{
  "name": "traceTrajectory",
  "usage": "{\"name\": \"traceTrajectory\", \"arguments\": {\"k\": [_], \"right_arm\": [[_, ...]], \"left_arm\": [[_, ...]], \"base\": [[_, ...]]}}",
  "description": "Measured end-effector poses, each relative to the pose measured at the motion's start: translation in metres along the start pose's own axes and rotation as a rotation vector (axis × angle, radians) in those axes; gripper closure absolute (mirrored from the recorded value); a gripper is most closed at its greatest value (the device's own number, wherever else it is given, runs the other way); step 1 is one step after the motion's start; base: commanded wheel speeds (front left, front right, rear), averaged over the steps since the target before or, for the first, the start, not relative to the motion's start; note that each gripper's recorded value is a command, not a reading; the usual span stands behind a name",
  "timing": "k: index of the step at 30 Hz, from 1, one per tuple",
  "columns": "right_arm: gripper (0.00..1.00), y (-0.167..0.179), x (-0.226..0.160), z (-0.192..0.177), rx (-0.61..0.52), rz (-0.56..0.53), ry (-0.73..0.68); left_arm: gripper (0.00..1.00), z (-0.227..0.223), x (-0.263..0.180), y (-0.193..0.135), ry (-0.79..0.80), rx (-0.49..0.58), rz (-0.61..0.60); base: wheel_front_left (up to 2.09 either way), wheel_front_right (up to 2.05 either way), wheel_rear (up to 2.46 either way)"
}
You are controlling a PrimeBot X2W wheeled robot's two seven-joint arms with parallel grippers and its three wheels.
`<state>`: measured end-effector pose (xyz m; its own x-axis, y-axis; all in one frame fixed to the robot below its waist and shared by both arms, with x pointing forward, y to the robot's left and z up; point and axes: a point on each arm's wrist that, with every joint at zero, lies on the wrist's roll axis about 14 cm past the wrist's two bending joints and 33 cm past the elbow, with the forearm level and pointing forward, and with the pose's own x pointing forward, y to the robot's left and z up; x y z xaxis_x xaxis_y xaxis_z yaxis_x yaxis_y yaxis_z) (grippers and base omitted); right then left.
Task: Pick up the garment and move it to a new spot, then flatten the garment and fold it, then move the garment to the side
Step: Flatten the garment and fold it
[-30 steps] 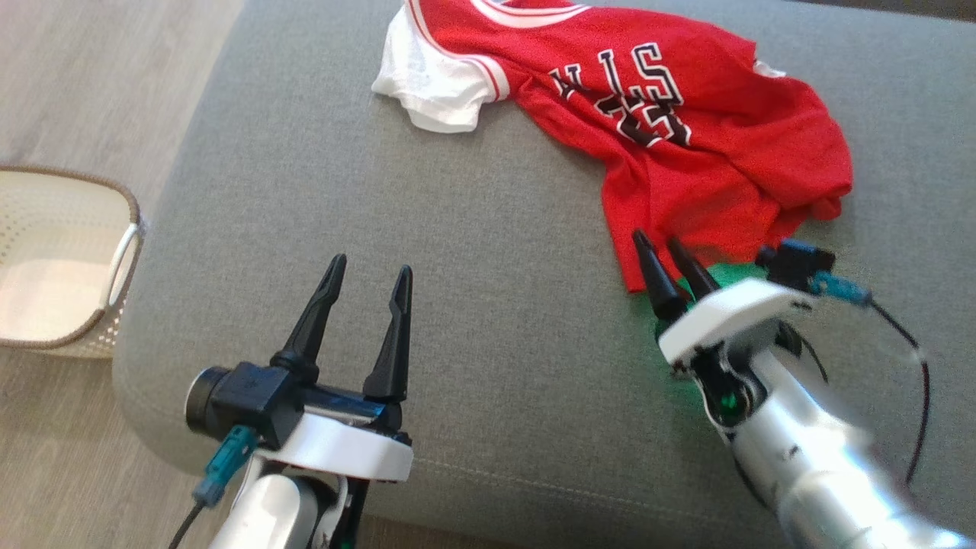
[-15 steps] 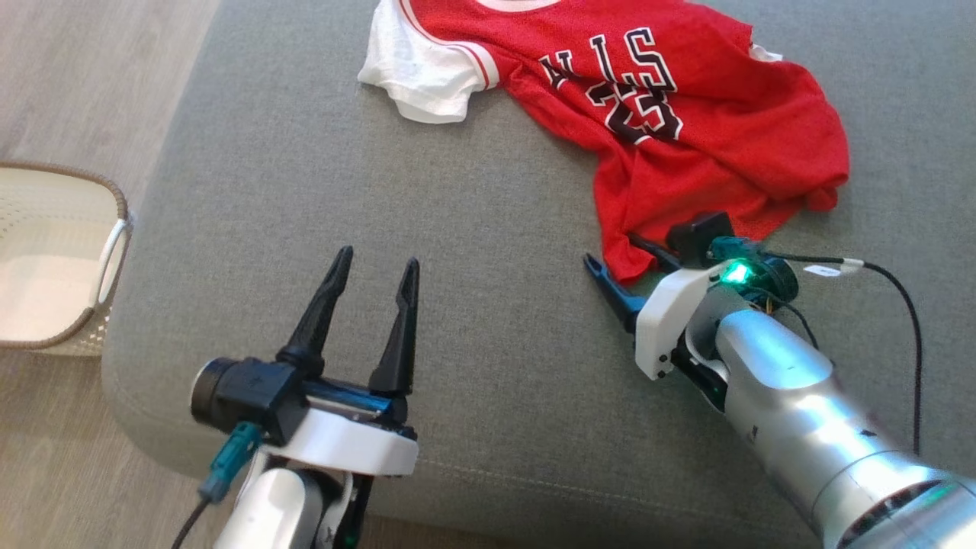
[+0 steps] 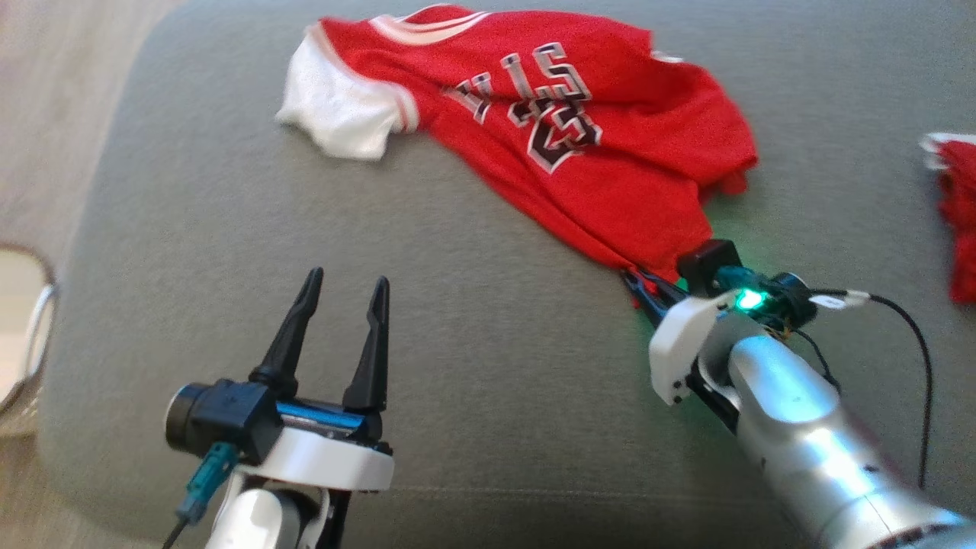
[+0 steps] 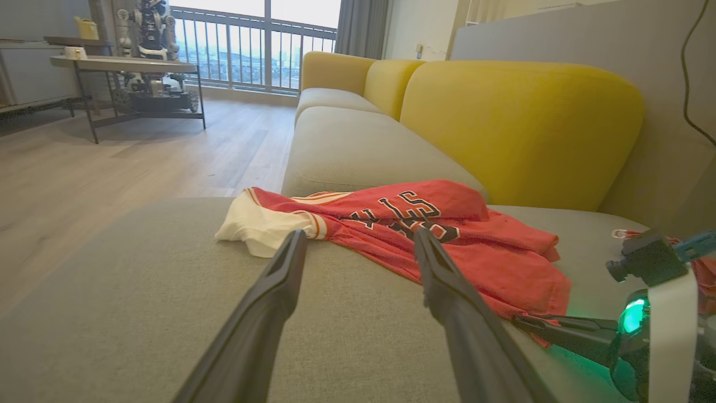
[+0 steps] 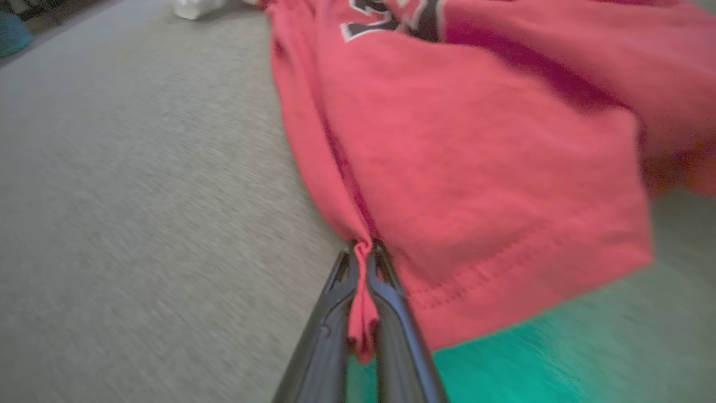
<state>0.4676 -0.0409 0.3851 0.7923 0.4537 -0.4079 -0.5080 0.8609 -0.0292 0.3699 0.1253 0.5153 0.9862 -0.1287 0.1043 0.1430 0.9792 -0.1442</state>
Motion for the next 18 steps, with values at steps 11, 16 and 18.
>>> {"name": "traceTrajectory", "arguments": {"k": [11, 16, 18], "right_arm": [[1.0, -0.11, -0.12, -0.058, 0.047, -0.416, 0.041], [1.0, -0.113, -0.172, -0.078, 0.091, -0.527, 0.095], [1.0, -0.104, -0.182, -0.079, 0.126, -0.536, 0.1]], "left_arm": [[0.0, -0.004, 0.012, -0.049, -0.002, -0.018, -0.177], [0.0, -0.002, 0.013, -0.065, -0.01, -0.013, -0.234], [0.0, -0.003, 0.01, -0.07, -0.005, -0.013, -0.254]], "base": [[0.0, 0.0, 0.0], [0.0, 0.0, 0.0], [0.0, 0.0, 0.0]]}}
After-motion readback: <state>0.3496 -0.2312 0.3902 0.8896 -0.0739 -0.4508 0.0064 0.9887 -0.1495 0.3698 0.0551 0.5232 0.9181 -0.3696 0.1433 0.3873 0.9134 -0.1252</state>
